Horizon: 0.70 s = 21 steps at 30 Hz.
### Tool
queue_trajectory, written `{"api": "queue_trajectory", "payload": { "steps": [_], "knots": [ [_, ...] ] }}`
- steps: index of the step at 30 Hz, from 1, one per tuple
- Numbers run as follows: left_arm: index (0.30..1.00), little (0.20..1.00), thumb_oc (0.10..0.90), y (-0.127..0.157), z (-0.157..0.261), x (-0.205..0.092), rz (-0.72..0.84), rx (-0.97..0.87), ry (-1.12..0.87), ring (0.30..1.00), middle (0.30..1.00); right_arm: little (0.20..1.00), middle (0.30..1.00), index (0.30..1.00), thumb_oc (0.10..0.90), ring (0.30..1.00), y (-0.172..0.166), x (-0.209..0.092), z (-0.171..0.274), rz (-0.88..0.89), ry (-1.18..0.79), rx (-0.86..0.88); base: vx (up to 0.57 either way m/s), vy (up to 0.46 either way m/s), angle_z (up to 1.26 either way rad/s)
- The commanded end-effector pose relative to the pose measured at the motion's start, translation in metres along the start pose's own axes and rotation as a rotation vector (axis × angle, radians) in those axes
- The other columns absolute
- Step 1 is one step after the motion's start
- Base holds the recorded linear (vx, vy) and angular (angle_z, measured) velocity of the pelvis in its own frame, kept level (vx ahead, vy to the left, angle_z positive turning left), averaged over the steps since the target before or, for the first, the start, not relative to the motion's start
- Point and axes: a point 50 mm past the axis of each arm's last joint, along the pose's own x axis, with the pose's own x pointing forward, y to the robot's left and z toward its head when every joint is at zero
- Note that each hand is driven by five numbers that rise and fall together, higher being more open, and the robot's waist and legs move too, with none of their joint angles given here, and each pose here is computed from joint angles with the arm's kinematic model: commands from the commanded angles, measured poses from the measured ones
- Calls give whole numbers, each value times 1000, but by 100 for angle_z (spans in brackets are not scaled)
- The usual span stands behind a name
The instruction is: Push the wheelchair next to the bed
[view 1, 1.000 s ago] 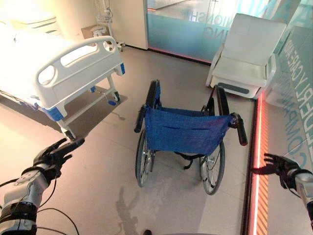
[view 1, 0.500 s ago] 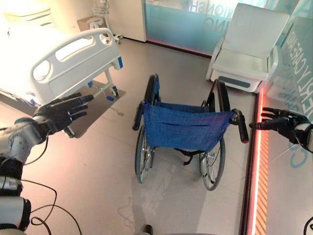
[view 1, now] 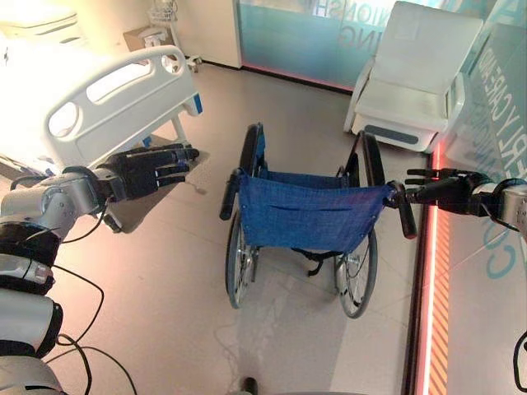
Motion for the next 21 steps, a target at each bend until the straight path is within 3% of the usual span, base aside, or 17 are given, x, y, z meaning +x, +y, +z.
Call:
{"api": "queue_trajectory", "payload": {
  "steps": [1,9,21],
  "knots": [
    [900,900,800,-19,52,1,-64,-31,-201,900,900,900,900,900,800,900,-5,-15,43,-63,-69,-52,0,0,0],
    [900,900,800,-40,52,14,-96,6,-181,900,900,900,900,900,800,900,-12,-4,22,-160,116,-129,5,0,2],
    [900,900,800,-65,49,28,-134,31,-181,900,900,900,900,900,800,900,1,10,16,-232,160,-74,1,0,0]
  ]
}}
